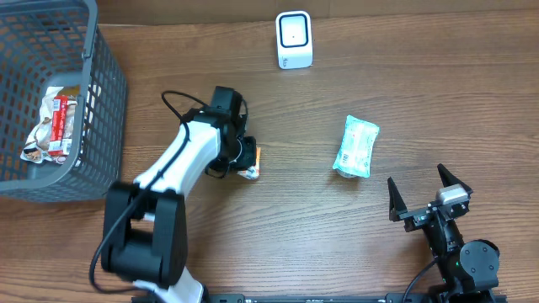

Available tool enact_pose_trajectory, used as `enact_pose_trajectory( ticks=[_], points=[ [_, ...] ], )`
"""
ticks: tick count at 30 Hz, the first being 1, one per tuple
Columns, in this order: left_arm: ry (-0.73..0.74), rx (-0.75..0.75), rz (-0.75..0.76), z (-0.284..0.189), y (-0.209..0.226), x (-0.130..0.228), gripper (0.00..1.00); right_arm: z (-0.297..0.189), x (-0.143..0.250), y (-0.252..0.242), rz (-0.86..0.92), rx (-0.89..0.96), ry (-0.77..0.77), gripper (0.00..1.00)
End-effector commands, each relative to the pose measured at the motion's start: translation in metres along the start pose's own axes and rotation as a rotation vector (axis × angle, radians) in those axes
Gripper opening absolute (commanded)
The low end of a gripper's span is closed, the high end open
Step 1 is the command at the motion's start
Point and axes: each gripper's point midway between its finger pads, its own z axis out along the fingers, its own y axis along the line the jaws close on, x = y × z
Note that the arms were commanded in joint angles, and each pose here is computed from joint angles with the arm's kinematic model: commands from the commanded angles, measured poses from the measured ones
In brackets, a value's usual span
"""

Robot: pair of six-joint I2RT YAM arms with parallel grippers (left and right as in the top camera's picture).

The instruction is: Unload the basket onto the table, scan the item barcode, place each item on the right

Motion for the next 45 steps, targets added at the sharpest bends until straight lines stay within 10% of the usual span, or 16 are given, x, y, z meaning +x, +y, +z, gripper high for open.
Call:
enact_pose_trajectory(
  ticks=[1, 18, 33, 45],
  points=[
    [-0.16, -0.24, 0.002, -0.036, 0.012, -0.016, 0.04, 0.0, 0.002, 0.0, -0.001, -0.002, -0.002, 1.0],
    [-0.296, -0.892, 0.326, 0.0, -0.013, 0.002, 0.04, 0.0, 0.002, 0.0, -0.001, -0.002, -0.002, 1.0],
    [-0.251, -0.817, 0.304, 0.013, -0.021, 0.008, 0.23, 0.0, 0.002, 0.0, -0.001, -0.002, -0.002, 1.0],
    [-0.233, -0.676, 0.225, -0.014, -0.046, -0.014, 0.68, 0.0, 0.002, 0.0, -0.001, -0.002, -0.002, 1.0]
  ],
)
